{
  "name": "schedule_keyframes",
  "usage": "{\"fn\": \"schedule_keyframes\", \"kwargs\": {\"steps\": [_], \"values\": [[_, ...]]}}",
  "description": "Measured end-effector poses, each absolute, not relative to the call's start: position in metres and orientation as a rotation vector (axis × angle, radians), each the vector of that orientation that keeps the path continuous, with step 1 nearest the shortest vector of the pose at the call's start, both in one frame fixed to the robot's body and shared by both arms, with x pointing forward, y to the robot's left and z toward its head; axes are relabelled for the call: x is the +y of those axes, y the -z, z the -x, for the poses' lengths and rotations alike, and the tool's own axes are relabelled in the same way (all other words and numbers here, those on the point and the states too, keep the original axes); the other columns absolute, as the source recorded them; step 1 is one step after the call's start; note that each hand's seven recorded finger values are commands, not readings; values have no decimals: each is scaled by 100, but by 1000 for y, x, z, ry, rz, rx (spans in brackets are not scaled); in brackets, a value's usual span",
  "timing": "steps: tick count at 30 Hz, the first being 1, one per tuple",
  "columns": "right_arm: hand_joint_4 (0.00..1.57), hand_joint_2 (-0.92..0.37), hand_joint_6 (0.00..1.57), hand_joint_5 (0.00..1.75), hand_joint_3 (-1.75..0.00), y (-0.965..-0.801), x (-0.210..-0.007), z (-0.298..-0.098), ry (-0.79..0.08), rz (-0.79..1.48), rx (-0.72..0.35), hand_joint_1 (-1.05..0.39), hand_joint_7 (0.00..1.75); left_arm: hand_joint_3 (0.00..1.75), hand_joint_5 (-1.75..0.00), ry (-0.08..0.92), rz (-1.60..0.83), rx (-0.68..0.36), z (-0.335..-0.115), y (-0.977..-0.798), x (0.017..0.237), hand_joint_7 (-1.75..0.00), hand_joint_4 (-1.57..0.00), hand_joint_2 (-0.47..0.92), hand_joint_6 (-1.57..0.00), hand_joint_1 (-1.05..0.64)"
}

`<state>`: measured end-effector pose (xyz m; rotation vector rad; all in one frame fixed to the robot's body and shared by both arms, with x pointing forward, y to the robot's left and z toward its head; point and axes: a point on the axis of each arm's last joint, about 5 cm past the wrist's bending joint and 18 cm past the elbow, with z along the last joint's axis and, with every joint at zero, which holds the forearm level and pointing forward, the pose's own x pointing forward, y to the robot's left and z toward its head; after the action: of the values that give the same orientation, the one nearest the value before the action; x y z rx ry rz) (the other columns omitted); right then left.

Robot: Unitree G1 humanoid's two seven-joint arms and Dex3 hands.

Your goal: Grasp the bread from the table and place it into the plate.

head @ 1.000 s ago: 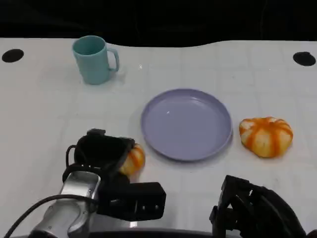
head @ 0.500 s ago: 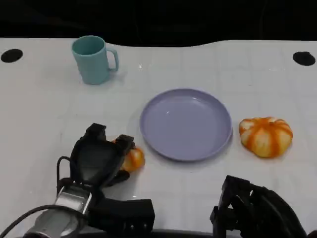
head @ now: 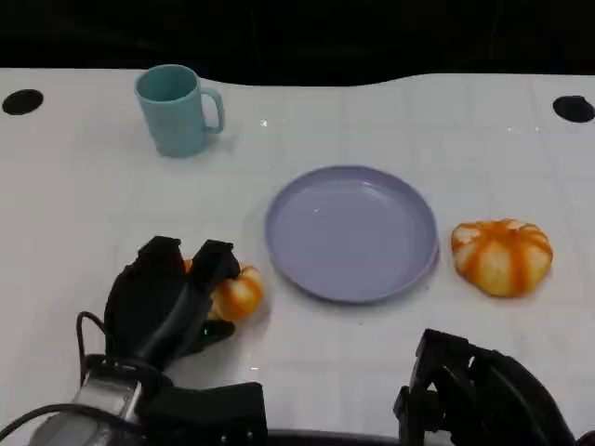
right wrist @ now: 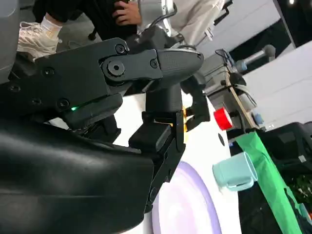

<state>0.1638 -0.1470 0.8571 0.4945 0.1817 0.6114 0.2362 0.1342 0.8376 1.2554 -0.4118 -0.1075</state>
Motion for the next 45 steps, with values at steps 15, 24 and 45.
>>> {"fn": "schedule_keyframes", "kwargs": {"steps": [15,24,45], "values": [[86,-92,78,161,-23,-849,-142,-163,-637,-532,174,-70,137,88,-175,81,-1199,-477,-245,-878,138,-175,-84,51,-63,-18],[86,-92,78,158,-22,-850,-141,-165,-651,-539,178,-71,135,106,-175,92,-1131,-553,-252,-894,124,-175,-89,40,-68,-20],[86,-92,77,156,-23,-848,-142,-161,-654,-533,197,-71,136,85,-175,333,-1080,-633,-287,-918,47,-135,-92,50,-86,-16]]}}
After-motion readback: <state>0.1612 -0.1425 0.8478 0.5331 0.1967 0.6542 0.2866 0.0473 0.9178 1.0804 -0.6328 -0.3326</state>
